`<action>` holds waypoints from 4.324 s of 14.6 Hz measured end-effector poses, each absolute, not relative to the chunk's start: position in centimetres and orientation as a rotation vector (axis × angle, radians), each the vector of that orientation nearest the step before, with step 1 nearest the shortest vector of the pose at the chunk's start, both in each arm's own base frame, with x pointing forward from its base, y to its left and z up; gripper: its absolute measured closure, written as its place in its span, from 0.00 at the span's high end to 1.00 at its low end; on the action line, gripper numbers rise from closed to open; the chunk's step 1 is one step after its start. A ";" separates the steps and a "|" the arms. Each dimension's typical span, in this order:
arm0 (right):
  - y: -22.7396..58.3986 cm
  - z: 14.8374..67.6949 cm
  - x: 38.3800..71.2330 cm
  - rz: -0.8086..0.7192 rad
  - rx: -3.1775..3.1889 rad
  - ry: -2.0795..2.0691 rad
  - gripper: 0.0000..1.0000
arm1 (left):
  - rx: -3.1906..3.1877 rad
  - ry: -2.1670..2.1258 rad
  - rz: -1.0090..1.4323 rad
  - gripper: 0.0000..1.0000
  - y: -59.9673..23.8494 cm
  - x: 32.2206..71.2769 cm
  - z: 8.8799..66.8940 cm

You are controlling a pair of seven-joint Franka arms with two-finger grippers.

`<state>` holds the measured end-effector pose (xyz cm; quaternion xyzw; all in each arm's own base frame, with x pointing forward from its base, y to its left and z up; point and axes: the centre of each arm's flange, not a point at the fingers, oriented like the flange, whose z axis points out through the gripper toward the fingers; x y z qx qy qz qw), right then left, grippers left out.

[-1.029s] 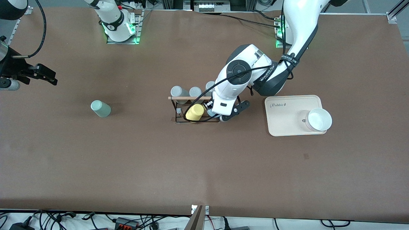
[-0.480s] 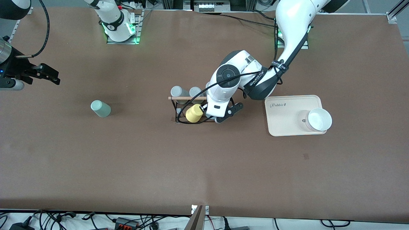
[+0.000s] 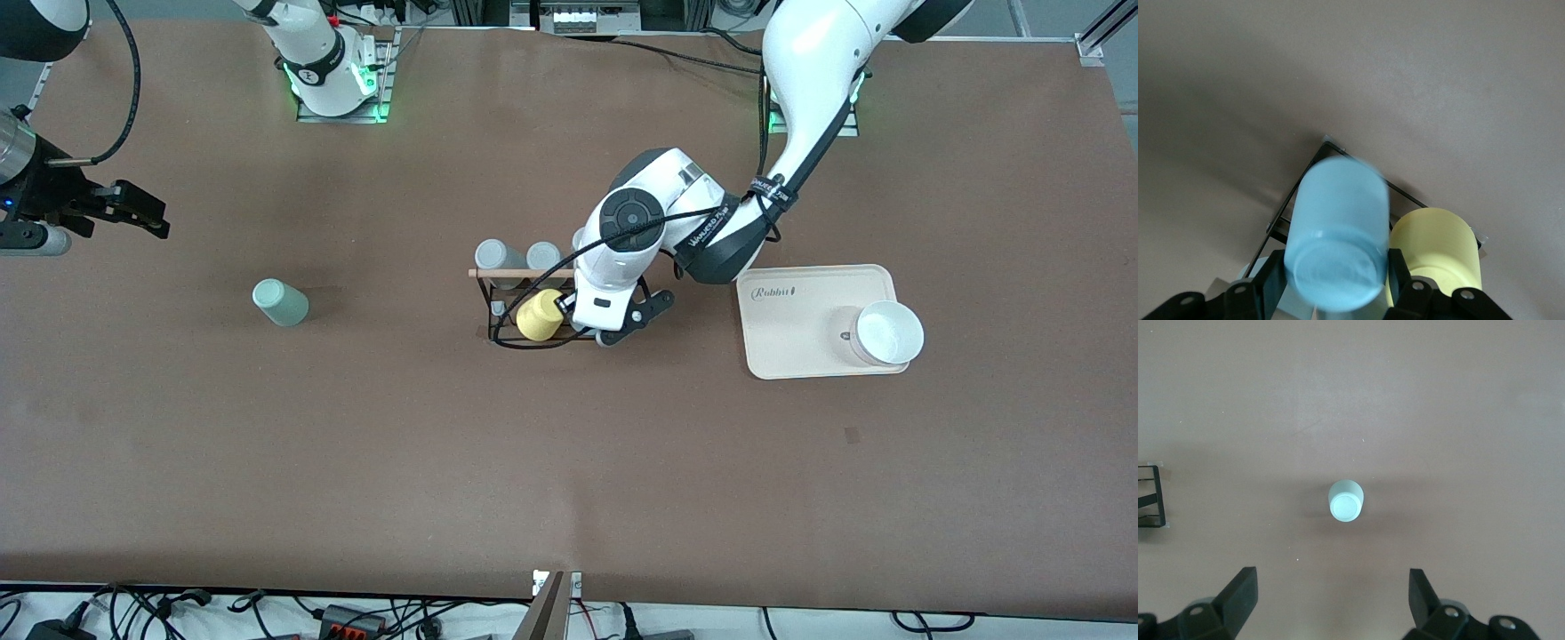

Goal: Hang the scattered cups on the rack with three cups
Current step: 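Lower the blue cup onto the rack beside the yellow cup, then open the left gripper and withdraw while the right gripper reaches the green cup, then close the right gripper on the pale green cup and lift it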

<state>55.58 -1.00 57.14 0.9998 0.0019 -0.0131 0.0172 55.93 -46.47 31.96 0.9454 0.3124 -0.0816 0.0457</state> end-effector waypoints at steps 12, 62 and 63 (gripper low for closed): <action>-1.0 56.8 55.7 -0.055 3.107 0.007 1.00 | 2.943 0.933 -0.146 1.00 -34.6 61.0 44.3; -2.1 21.7 55.7 -0.454 3.091 -0.023 1.00 | 3.097 0.115 -0.058 1.00 3.1 54.7 64.4; -2.1 21.6 55.7 -0.451 3.092 -0.023 1.00 | 3.093 0.127 -0.064 1.00 3.4 54.8 64.2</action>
